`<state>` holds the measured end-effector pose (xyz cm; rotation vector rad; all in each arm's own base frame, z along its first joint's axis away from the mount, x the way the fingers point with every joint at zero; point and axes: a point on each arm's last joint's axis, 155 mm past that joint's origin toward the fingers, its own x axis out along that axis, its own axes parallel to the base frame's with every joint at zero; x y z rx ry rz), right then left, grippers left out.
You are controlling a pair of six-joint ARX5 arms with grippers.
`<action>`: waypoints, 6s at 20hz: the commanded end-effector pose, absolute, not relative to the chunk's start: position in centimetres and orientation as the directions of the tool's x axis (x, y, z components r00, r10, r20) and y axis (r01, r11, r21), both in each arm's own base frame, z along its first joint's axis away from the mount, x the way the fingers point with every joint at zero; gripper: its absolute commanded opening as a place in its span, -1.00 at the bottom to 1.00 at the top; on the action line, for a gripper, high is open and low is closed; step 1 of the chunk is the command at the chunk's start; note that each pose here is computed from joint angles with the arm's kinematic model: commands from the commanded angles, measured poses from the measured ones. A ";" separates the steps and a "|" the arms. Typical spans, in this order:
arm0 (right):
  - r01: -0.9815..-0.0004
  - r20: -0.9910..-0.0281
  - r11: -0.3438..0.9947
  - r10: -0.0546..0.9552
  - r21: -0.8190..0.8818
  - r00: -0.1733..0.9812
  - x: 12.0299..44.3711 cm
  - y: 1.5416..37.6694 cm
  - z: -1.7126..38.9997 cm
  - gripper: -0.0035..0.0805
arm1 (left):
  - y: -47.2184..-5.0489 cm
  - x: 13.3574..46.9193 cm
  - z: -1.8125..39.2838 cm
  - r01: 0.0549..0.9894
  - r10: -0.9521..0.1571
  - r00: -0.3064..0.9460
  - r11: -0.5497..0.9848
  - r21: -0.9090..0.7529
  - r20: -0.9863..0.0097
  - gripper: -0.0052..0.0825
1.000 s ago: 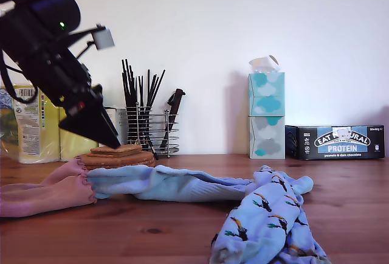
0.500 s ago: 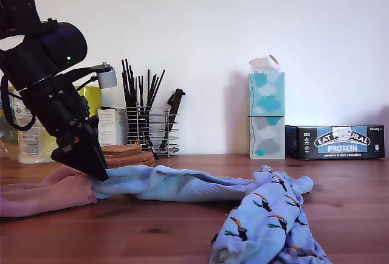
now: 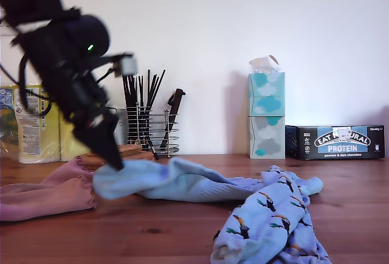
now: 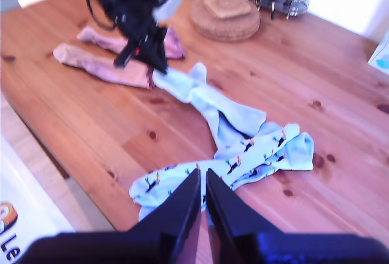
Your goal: Pair up the socks based on colour and pattern, by placing each sock on top of its pair
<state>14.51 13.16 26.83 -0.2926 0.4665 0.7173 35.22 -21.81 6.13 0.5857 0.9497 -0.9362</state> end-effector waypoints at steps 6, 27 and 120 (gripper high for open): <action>-0.696 -0.538 0.699 0.529 -0.164 0.657 15.1 13.3 26.0 -0.95 | -23.3 29.2 7.9 0.567 -0.350 0.041 0.780 -0.267 -0.936 -0.93; -0.700 -0.554 0.690 0.515 -0.184 0.654 15.7 13.9 25.7 -0.95 | -25.0 32.5 8.3 0.888 -0.335 0.214 0.457 0.040 -0.918 -0.15; -0.739 -0.585 0.648 0.533 -0.181 0.611 17.7 17.6 24.9 -0.95 | -18.2 27.7 13.3 0.812 -0.108 0.189 0.577 0.093 -0.976 -0.94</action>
